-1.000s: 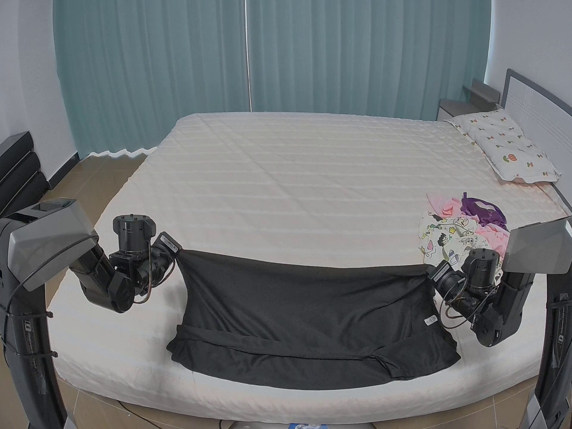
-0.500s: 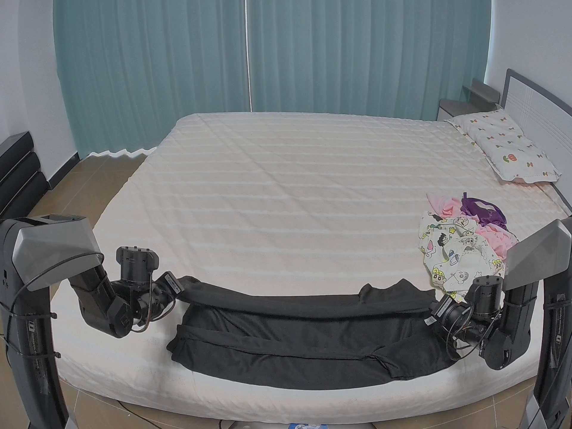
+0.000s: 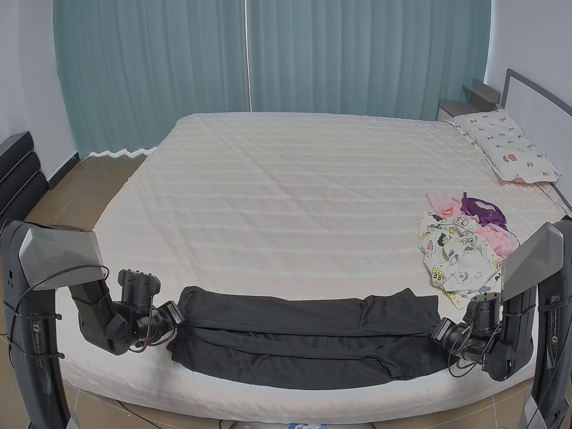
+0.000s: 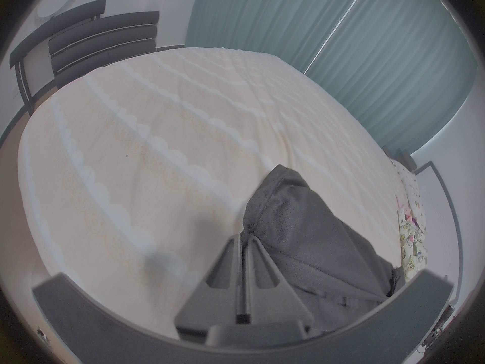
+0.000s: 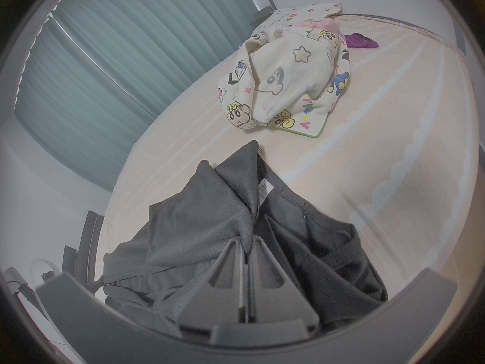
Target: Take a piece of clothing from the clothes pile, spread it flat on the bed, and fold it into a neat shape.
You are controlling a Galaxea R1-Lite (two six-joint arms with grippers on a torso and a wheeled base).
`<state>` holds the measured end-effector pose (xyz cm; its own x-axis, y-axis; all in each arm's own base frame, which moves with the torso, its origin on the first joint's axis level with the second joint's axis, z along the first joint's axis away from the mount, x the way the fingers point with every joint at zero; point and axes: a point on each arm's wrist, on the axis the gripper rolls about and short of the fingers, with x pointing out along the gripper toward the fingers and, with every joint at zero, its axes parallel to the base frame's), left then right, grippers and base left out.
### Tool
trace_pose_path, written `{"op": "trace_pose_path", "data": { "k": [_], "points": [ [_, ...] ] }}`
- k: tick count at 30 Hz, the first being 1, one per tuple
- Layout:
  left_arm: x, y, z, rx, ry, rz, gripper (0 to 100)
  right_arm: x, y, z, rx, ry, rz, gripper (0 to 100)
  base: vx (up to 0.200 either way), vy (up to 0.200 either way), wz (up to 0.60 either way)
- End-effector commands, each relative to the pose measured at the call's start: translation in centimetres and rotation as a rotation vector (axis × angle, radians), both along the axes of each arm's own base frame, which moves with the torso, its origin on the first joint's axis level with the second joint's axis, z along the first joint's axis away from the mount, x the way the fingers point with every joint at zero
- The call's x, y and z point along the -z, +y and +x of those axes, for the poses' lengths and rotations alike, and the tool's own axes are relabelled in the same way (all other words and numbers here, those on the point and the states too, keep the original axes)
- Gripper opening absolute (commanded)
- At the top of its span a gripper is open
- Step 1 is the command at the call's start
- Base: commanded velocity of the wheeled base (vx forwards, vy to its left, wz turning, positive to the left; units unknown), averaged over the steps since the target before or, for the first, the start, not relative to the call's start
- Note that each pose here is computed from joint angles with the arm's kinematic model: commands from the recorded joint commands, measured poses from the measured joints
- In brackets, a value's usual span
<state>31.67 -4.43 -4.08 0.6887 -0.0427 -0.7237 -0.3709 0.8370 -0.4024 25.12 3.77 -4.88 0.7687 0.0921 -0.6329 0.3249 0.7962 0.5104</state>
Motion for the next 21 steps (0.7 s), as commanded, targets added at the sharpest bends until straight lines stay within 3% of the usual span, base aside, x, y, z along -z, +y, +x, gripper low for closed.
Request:
{"op": "trace_pose_path", "data": {
  "k": [1,2,3,9,14,19,21],
  "points": [
    [0.5,0.0,-0.2,-0.001,0.019,0.003,0,0.1,0.0,0.2,0.000,-0.013,0.003,0,0.000,0.000,0.00],
    [0.5,0.0,-0.2,-0.001,0.019,0.003,100,0.1,0.0,0.2,0.000,-0.013,0.003,0,0.000,0.000,0.00],
    [0.5,0.0,-0.6,0.000,0.031,0.006,100,0.0,-0.1,0.5,0.008,-0.027,0.007,100,0.000,0.000,0.00],
    [-0.2,0.3,-1.6,-0.010,0.035,0.007,100,-1.2,-0.2,0.4,0.019,-0.061,0.031,100,0.000,0.000,0.00],
    [-3.9,1.6,-0.9,-0.058,-0.085,-0.030,100,-2.9,-0.4,0.1,0.063,-0.092,0.132,100,0.000,0.000,0.00],
    [-5.9,1.3,2.2,-0.036,-0.190,-0.092,100,-2.4,-0.6,0.0,0.079,-0.067,0.161,100,0.000,0.000,0.00],
    [-5.7,0.9,4.1,-0.010,-0.186,-0.122,100,-2.2,-0.7,0.0,0.084,-0.060,0.162,100,0.000,0.000,0.00]
  ]
}}
